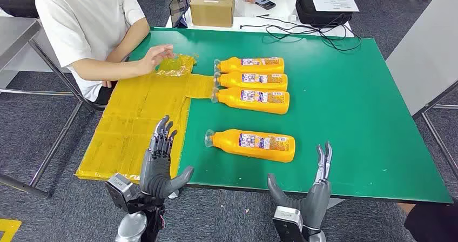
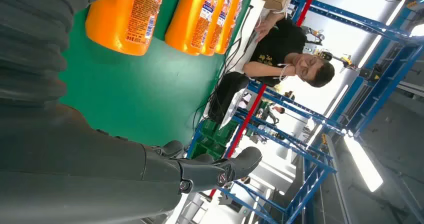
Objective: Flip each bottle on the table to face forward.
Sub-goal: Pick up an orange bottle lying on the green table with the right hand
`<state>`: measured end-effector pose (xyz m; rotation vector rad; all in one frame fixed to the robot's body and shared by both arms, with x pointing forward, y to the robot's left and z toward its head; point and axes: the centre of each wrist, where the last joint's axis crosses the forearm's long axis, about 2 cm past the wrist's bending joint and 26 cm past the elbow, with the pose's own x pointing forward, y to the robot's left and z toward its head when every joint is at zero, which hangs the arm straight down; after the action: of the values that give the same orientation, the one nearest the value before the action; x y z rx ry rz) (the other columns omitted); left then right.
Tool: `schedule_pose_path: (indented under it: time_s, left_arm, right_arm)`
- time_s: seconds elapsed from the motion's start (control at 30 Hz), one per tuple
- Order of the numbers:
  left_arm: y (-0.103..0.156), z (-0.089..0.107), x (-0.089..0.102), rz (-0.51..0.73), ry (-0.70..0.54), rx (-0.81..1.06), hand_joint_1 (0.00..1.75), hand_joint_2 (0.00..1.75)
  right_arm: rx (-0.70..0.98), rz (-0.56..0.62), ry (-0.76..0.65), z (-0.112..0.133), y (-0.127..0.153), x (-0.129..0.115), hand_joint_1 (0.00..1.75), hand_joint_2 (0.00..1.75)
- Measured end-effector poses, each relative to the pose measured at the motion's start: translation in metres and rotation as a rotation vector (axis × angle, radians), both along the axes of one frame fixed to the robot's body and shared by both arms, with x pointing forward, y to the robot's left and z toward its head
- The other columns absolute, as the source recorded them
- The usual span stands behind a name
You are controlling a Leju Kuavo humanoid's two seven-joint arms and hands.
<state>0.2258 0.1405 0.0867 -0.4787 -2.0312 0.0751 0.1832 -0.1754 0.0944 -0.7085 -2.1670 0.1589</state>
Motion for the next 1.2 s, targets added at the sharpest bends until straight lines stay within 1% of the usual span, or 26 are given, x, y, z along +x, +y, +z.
schedule_pose_path:
  time_s: [0.5,0.67,0.73,0.83,0.97,1.07,1.2]
  left_arm:
    - [0.0,0.0,0.0,0.002,0.002,-0.002,0.0,1.75]
    - [0.0,-0.001,-0.002,0.006,0.005,-0.004,0.0,1.75]
    - [0.0,-0.001,-0.003,-0.001,0.004,-0.006,0.0,1.75]
    - [-0.001,-0.001,-0.004,-0.017,0.003,-0.01,0.0,1.75]
    - [-0.003,-0.001,-0.005,-0.053,-0.004,-0.019,0.0,1.75]
    - [-0.004,0.0,-0.004,-0.08,-0.01,-0.025,0.0,1.75]
    - [-0.006,0.0,-0.002,-0.11,-0.015,-0.027,0.0,1.75]
  right_arm:
    - [-0.002,0.002,0.001,0.0,0.0,0.0,0.0,1.75]
    - [0.031,0.002,0.046,-0.007,0.001,-0.002,0.0,1.75]
    - [0.002,0.006,0.079,-0.01,0.001,-0.002,0.0,1.75]
    - [-0.11,0.018,0.151,-0.015,-0.003,0.001,0.0,1.75]
    - [-0.311,0.028,0.279,-0.018,-0.017,0.017,0.0,1.75]
    - [-0.445,0.041,0.342,-0.016,-0.028,0.043,0.0,1.75]
    - [-0.547,0.071,0.388,-0.011,-0.037,0.076,0.0,1.75]
